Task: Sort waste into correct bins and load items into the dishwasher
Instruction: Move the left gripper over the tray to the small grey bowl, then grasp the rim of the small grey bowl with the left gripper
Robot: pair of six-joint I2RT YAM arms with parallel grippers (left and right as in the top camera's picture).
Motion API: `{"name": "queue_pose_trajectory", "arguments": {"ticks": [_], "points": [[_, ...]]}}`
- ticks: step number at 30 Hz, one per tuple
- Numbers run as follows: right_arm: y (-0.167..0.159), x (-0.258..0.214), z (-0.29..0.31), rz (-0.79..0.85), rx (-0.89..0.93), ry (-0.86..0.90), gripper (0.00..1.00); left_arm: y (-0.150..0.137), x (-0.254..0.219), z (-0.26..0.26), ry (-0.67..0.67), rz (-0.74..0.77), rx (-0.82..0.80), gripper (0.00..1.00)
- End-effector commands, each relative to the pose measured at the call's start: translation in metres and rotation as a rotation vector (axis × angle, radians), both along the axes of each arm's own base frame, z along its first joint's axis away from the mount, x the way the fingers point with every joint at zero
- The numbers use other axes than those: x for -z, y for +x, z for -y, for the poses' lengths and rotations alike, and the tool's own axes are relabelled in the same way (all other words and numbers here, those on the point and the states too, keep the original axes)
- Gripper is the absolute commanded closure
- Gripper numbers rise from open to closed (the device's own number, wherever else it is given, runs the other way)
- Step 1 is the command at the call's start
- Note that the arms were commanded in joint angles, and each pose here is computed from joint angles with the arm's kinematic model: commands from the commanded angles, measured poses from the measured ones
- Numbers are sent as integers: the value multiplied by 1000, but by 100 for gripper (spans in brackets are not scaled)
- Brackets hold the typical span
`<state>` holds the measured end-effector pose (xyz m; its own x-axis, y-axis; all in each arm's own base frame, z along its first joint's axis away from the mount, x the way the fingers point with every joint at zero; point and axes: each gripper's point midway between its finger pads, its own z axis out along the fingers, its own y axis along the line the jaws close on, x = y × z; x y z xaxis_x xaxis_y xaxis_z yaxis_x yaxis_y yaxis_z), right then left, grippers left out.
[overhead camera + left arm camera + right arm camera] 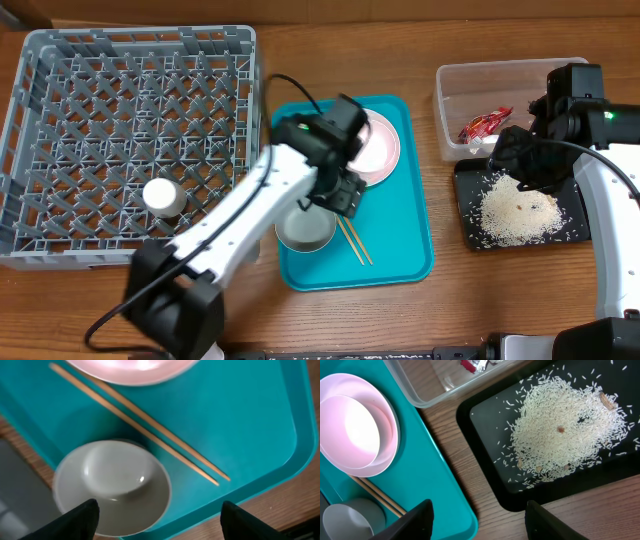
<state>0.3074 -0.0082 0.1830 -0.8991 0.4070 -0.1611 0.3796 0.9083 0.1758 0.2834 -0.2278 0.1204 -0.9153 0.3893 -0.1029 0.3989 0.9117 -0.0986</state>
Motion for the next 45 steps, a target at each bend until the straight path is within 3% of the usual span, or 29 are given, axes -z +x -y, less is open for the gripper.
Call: {"name": "queue_pose_trajectory", "arguments": {"ticks": [1, 8, 12, 16, 22, 30, 33, 36, 45], "points": [[3, -6, 3, 24, 7, -8, 39, -20, 29, 10, 67, -95, 18, 23], [2, -6, 3, 23, 7, -8, 39, -35, 72, 3, 188, -223, 16, 37], [2, -6, 3, 23, 7, -8, 39, -37, 82, 2, 208, -248, 16, 50], [1, -5, 3, 18, 7, -8, 39, -38, 84, 1, 213, -254, 16, 55], [0, -5, 3, 13, 7, -7, 39, -36, 84, -3, 239, -238, -17, 72], [-1, -5, 2, 9, 7, -7, 39, -36, 90, -9, 269, -226, -47, 77], [-1, -5, 2, 8, 7, -7, 39, -36, 90, -8, 267, -224, -50, 83], [-1, -5, 2, 8, 7, -7, 39, -36, 90, -7, 265, -221, -47, 96], [-2, -5, 2, 6, 7, -7, 40, -41, 88, -12, 285, -242, -62, 96]]}}
